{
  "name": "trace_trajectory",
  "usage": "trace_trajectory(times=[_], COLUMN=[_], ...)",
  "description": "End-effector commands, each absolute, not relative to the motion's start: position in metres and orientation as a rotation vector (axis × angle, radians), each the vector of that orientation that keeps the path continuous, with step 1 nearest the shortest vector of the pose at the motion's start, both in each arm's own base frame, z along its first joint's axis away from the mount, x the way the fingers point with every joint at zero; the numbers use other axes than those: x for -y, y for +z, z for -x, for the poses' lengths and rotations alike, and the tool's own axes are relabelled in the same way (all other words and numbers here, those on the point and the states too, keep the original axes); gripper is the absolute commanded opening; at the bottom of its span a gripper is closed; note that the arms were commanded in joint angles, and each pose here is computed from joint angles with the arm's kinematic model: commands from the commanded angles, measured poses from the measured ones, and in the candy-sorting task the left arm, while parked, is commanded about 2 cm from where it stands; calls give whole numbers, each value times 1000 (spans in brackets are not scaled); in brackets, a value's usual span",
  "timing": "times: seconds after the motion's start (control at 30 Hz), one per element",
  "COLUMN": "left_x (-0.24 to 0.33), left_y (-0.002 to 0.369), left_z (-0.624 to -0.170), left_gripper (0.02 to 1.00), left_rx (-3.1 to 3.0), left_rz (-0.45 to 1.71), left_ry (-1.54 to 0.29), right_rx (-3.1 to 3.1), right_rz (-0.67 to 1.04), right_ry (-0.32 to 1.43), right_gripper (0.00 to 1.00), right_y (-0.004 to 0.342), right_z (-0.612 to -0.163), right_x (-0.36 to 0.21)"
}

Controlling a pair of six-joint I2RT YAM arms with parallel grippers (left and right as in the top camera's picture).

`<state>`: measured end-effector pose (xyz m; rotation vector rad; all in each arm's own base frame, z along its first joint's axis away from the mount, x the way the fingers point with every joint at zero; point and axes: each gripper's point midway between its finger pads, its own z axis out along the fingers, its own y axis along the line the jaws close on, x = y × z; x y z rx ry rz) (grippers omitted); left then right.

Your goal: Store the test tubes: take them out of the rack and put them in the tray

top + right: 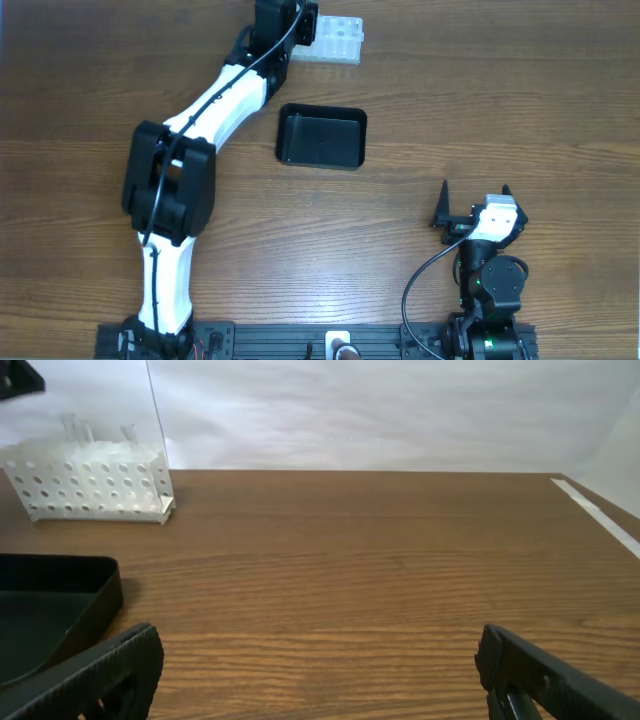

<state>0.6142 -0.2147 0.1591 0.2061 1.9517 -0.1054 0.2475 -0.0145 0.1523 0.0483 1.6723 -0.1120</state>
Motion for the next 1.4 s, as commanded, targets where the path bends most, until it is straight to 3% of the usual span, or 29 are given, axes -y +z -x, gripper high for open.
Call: trace_trajectory(times=[0.03,0.8,1.4], left_x=[232,235,245], left_y=[142,120,113], left_z=[-617,-627,-629], left_gripper=[658,658,441], left_rx=[-1925,-1896,-1866], left_rz=[-327,-321,-341], left_ry=[-140,-151,-190], right_rx=[-1674,-1674,-1674], right_rz=[-55,-55,-55], right_ry=[-122,-122,-121], right_gripper=[991,993,993], right_y=[150,150,150], right_z=[-247,-247,-247], right_x=[16,16,16])
